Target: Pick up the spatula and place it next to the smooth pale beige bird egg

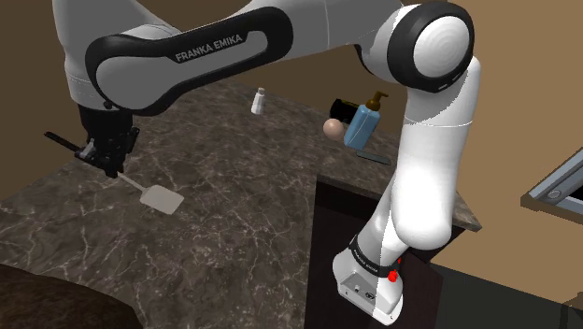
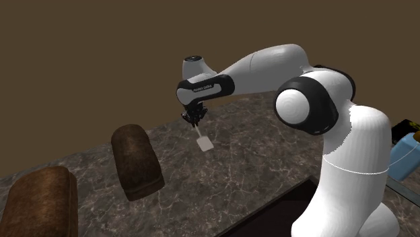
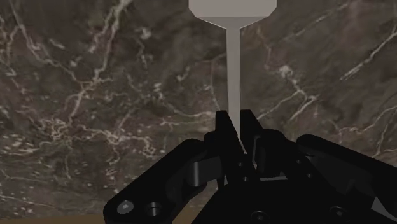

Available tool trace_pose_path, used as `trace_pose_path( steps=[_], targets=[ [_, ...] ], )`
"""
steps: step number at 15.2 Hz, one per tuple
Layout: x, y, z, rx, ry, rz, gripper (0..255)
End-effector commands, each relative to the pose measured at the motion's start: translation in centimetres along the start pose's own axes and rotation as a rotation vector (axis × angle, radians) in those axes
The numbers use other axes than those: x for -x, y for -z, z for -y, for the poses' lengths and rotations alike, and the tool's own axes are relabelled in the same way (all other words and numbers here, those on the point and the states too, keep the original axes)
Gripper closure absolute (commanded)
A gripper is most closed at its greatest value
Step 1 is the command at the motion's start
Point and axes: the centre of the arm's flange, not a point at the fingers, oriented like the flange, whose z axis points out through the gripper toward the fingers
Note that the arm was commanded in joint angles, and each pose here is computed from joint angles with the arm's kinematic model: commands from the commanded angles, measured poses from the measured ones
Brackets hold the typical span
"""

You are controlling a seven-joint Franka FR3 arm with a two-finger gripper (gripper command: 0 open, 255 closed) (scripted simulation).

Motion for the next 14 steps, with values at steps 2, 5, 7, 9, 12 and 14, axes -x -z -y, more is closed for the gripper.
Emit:
trace_pose_path(
  steps=[2,5,7,9,12,14],
  targets=[
    [-0.1,1.6,-0.1,0.000,0.000,0.000,255],
    [-0.2,3.1,-0.1,0.000,0.000,0.000,255],
    [-0.3,4.2,-0.1,0.000,0.000,0.000,255],
    [-0.4,5.3,-0.1,0.000,0.000,0.000,255],
    [-0.5,6.8,-0.1,0.000,0.000,0.000,255],
    [-0.5,7.9,-0.1,0.000,0.000,0.000,255]
  ],
)
